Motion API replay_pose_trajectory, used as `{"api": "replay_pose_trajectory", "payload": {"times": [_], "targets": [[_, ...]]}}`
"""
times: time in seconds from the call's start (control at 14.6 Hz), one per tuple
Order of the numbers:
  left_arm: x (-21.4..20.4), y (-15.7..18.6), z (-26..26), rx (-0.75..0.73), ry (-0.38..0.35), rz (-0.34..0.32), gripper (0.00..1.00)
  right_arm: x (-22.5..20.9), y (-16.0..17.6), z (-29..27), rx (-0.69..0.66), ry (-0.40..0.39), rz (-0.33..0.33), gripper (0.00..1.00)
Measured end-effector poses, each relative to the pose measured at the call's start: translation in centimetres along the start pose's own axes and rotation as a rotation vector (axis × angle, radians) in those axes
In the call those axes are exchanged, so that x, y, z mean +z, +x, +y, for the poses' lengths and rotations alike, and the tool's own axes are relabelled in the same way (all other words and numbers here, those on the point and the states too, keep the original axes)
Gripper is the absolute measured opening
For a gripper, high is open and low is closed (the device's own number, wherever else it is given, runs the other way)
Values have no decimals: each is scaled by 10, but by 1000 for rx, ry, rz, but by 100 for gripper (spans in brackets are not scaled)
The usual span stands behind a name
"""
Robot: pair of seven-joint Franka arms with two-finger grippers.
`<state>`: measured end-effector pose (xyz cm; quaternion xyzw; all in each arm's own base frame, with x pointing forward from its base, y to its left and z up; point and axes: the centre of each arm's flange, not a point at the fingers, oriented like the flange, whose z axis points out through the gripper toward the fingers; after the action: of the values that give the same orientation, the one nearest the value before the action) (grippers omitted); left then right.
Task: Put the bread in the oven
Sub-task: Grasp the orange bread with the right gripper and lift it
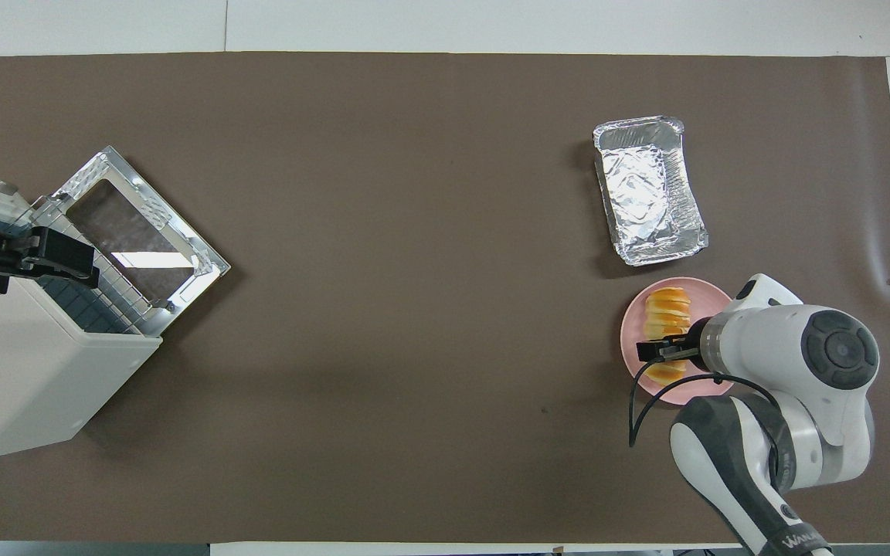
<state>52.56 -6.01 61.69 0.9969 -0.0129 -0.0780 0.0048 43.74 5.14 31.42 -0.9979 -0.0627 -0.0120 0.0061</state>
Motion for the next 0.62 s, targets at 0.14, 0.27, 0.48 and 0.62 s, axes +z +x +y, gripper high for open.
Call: {"api": "replay_pose_trajectory", "payload": {"times": [0.14,0.27,0.48,0.62], "targets": [[0,0,0,0,0,0,100,8,-2,0,0,0,-2,100],[0,0,0,0,0,0,100,12,-3,0,1,0,-8,100],[0,0,0,0,0,0,100,12,-3,0,1,0,-5,95],[0,0,0,0,0,0,100,11,-2,0,2,0,0,74]]}}
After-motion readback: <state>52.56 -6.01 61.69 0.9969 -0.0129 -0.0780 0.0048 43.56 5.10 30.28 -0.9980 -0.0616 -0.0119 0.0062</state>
